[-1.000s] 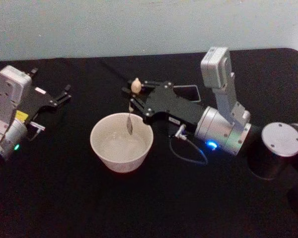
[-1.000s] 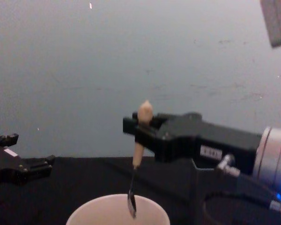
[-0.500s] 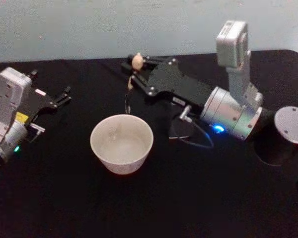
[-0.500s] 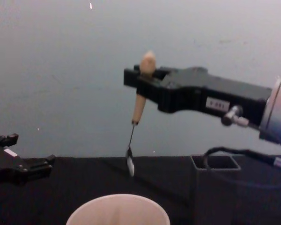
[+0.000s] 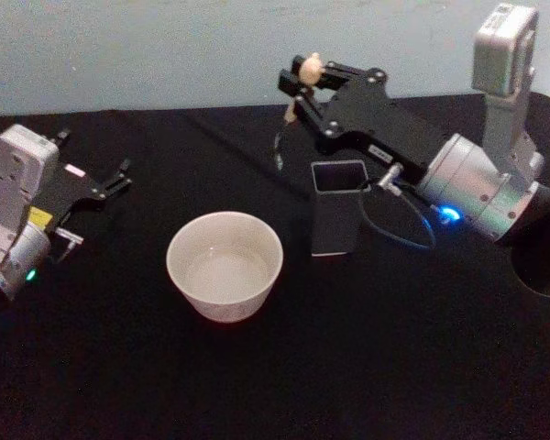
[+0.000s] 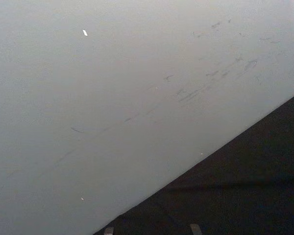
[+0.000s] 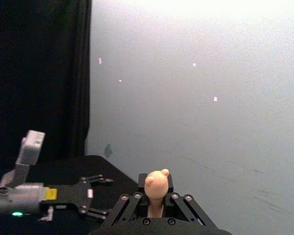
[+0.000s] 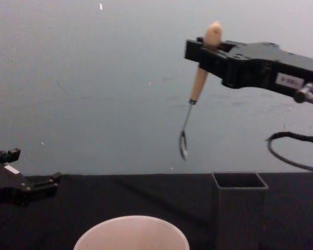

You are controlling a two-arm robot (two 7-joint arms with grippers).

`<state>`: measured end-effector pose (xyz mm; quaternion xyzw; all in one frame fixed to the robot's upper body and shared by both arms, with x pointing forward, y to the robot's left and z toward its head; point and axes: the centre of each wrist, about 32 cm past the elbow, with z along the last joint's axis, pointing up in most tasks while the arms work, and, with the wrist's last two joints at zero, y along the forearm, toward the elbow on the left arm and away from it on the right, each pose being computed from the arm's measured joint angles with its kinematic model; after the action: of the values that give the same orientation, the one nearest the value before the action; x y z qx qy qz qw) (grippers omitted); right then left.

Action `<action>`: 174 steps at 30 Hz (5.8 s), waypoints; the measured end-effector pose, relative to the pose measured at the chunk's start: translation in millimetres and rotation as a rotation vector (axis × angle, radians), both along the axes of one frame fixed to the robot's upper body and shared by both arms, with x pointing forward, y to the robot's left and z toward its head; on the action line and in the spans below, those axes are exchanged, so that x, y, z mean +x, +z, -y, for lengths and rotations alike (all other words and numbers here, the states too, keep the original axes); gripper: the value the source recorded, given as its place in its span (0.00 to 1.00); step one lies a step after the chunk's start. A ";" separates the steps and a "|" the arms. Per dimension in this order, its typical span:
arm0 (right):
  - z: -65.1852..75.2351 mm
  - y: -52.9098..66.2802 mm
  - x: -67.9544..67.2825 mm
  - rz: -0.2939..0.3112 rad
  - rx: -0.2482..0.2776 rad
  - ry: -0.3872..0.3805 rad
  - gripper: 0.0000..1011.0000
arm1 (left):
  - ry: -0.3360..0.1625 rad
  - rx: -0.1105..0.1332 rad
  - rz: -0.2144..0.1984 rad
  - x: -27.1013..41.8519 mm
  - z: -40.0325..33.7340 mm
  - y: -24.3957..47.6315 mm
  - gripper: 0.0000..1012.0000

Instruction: Pick up the stirring spoon with one hand, stir inside the cup, then place it back in its original position.

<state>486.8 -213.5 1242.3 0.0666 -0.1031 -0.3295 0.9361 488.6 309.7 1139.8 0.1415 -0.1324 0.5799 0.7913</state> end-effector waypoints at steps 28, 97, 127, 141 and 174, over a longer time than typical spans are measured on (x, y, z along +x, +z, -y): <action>35.1 -15.1 -9.8 -0.059 -0.031 -0.142 0.17 | 0.000 0.000 0.000 0.0 0.0 0.0 0.99; 6.1 -57.4 -16.4 -0.227 -0.083 -0.305 0.17 | 0.000 0.000 0.000 0.0 0.0 0.0 0.99; 2.5 -61.5 -19.0 -0.250 -0.126 -0.301 0.17 | 0.000 0.000 0.000 0.0 0.0 0.0 0.99; 2.7 -61.0 -18.8 -0.249 -0.123 -0.301 0.30 | 0.000 0.000 0.000 0.0 0.0 0.0 0.99; 7.3 -53.9 -17.5 -0.216 -0.063 -0.287 0.99 | 0.000 0.000 0.000 0.0 0.0 0.0 0.99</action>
<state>469.3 -220.8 1188.4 -0.0141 -0.0209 -0.4614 0.8869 488.6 309.7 1139.8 0.1415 -0.1324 0.5799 0.7913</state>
